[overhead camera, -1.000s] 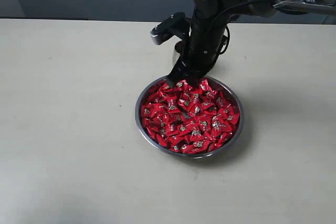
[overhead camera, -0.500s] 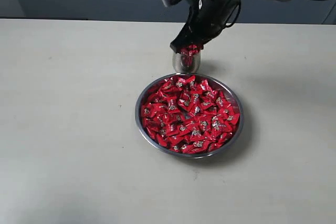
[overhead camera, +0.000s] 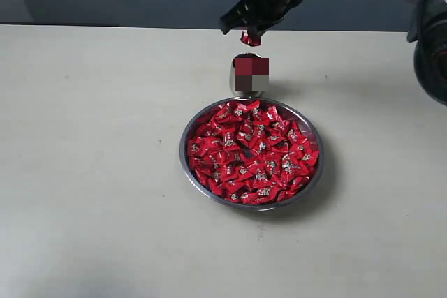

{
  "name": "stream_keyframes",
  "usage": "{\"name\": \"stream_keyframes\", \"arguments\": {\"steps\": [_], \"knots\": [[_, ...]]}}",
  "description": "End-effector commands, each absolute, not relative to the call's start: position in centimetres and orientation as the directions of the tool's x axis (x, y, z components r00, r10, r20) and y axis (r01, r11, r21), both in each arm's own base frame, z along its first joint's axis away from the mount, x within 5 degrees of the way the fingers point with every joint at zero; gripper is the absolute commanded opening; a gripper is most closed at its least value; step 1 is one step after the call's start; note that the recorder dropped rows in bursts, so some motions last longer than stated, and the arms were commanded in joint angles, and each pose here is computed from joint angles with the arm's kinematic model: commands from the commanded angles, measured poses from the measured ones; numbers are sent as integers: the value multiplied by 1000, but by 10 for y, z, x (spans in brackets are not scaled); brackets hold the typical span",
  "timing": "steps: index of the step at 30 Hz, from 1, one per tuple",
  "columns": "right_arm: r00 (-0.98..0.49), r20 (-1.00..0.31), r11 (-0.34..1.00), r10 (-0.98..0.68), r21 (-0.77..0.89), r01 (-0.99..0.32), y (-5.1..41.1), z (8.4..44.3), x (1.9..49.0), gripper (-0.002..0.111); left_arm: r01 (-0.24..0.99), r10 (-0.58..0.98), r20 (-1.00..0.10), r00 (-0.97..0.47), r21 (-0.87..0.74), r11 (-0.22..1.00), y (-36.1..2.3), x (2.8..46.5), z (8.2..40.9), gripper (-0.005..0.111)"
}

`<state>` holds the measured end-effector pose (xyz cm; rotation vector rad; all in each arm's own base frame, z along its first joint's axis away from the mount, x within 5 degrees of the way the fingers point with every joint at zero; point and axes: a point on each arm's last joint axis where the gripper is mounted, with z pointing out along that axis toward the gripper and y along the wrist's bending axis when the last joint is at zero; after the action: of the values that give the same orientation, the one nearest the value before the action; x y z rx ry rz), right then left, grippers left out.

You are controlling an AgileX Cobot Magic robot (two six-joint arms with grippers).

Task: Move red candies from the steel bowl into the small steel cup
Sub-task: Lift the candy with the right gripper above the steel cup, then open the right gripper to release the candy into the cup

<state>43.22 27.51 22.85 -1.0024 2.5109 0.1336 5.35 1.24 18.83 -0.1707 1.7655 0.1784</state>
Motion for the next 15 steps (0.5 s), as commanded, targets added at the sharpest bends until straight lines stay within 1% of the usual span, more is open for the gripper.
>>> {"name": "stream_keyframes", "arguments": {"steps": [1, 8, 15], "knots": [[-670, -388, 731, -633, -16, -682, 280, 217, 437, -1, -214, -18, -980, -197, 25, 976, 12, 53, 187, 0], [-670, -365, 731, -646, -42, -682, 279, 203, 441, -1, -214, -18, -980, -197, 25, 976, 12, 53, 187, 0], [-664, -379, 731, -644, -50, -681, 280, 204, 442, -1, -214, -18, -980, -197, 25, 976, 12, 53, 187, 0]]}}
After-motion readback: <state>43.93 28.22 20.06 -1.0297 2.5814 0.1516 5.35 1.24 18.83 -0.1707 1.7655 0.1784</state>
